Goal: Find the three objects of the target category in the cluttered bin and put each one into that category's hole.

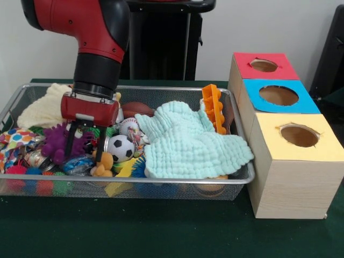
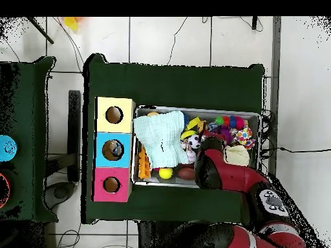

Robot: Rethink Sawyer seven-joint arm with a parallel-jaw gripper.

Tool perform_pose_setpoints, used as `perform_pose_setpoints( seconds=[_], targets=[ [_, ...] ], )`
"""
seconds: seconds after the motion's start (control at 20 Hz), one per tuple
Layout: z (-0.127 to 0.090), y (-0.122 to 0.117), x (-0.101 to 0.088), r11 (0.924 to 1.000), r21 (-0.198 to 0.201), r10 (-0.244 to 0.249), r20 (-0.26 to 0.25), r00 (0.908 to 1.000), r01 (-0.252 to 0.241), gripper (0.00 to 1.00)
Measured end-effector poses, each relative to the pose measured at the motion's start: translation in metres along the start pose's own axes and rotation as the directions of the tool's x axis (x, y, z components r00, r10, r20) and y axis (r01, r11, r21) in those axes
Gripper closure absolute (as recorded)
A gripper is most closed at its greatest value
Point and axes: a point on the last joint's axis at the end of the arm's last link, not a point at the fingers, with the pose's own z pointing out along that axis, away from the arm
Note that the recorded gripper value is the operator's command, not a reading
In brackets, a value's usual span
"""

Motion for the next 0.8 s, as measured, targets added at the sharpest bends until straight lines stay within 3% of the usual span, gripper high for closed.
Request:
perform_pose_setpoints(
  seconds=[0.4, 0.8],
  targets=[
    [0.009, -0.017, 0.022, 0.9991, 0.010, 0.041, -0.033, 0.9986, -0.041, 0.00],
    [0.023, -0.017, 0.021, 0.9977, -0.005, 0.068, -0.018, 0.9975, -0.068, 0.00]
  ],
)
